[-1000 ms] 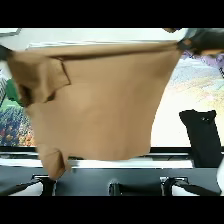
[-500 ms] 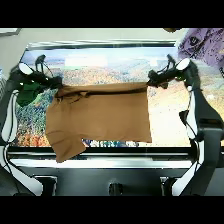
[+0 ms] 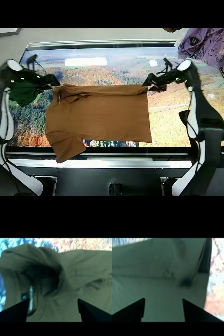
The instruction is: Fold the clothes and pants, and hang the long-sleeved shirts on hangers.
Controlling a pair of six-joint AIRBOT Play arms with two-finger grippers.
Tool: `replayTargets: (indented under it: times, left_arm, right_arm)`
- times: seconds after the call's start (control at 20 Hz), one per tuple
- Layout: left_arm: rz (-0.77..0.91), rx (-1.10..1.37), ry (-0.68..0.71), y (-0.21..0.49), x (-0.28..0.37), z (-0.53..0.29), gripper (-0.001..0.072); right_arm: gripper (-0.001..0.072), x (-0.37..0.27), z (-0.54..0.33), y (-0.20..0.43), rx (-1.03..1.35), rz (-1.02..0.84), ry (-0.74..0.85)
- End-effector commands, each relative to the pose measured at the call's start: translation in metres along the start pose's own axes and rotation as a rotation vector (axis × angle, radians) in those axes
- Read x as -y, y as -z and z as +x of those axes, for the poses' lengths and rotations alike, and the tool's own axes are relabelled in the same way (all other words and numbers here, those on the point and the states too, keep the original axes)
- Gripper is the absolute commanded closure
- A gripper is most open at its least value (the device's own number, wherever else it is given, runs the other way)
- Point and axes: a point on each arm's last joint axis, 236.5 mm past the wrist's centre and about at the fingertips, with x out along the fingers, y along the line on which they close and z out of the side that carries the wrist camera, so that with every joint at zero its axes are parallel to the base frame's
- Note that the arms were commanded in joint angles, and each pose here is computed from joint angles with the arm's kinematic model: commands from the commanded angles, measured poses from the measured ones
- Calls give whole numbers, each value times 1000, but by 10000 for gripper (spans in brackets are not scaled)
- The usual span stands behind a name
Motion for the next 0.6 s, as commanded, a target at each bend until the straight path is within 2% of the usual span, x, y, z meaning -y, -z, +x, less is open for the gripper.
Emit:
replayTargets:
  times: [0.0,0.1,0.25,0.4,0.55]
  left_arm:
    - [-63,-17,-13,20,-23,-59,3]
    - [-143,-22,-17,48,-43,-80,3]
    - [-299,-12,-11,107,-72,-95,3]
    - [-417,-4,-31,159,-90,-98,3]
    - [-452,-23,-31,187,-87,-93,3]
  right_arm:
    - [169,13,-76,31,-40,-145,59]
    - [169,37,-107,56,-26,-58,42]
    - [168,66,-111,130,-60,117,-35]
    - [153,78,-77,209,-119,193,-57]
    - [148,71,-37,265,-181,248,-129]
